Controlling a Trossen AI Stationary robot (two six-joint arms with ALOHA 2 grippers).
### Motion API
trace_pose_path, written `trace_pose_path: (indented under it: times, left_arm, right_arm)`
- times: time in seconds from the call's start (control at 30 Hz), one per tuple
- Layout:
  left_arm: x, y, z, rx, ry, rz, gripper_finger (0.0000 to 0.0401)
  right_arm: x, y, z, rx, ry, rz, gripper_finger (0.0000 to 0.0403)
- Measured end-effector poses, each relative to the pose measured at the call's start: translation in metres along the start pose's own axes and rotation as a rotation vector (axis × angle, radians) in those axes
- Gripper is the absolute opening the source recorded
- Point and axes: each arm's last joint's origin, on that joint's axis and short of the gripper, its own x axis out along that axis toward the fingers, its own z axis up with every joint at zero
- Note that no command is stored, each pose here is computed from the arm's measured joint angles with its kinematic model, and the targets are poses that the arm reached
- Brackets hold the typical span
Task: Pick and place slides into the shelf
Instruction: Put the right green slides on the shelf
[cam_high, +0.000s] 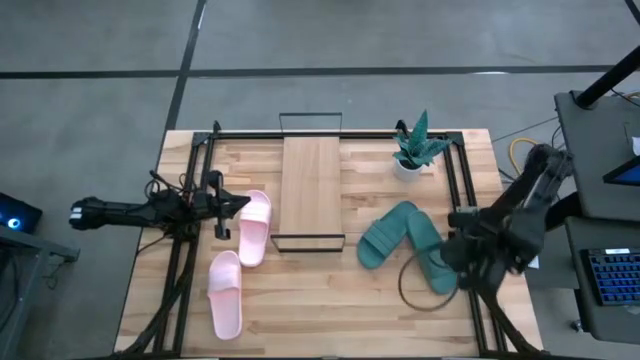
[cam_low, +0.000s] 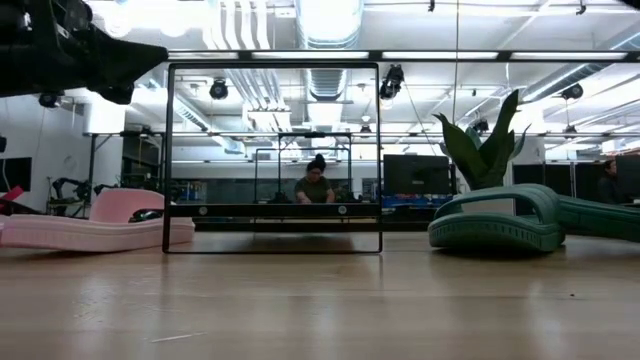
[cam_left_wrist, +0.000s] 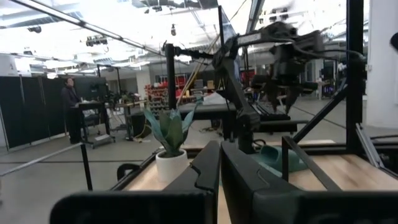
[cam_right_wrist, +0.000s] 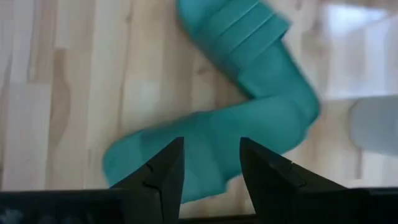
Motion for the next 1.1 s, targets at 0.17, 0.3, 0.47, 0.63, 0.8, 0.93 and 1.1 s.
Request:
trace_pose_path:
  times: [0.17, 0.3, 0.47, 0.63, 0.8, 0.93, 1.1]
  left_arm:
    - [0.001, -0.001, -0.002, -0.02, 0.019, -0.003, 0.0]
    - [0.002, -0.001, -0.004, -0.018, 0.035, -0.004, 0.0]
    - [0.003, -0.001, -0.005, -0.016, 0.048, -0.006, 0.0]
    - [0.004, -0.001, -0.006, -0.015, 0.055, -0.007, 0.0]
    - [0.004, -0.002, -0.006, -0.014, 0.057, -0.007, 0.0]
    - [0.004, -0.001, -0.006, -0.015, 0.055, -0.007, 0.0]
    - [0.004, -0.002, -0.006, -0.011, 0.06, -0.008, 0.0]
  right_arm:
    - [0.016, 0.041, -0.015, -0.017, 0.066, -0.066, 0.0145]
    - [0.035, 0.071, -0.025, -0.053, 0.111, -0.159, 0.014]
    - [0.063, 0.104, -0.032, -0.134, 0.179, -0.274, 0.0132]
    - [0.09, 0.127, -0.034, -0.206, 0.23, -0.379, 0.0124]
    - [0.111, 0.138, -0.038, -0.276, 0.282, -0.48, 0.0123]
    - [0.12, 0.14, -0.041, -0.297, 0.289, -0.545, 0.0123]
    - [0.129, 0.14, -0.045, -0.308, 0.294, -0.593, 0.0123]
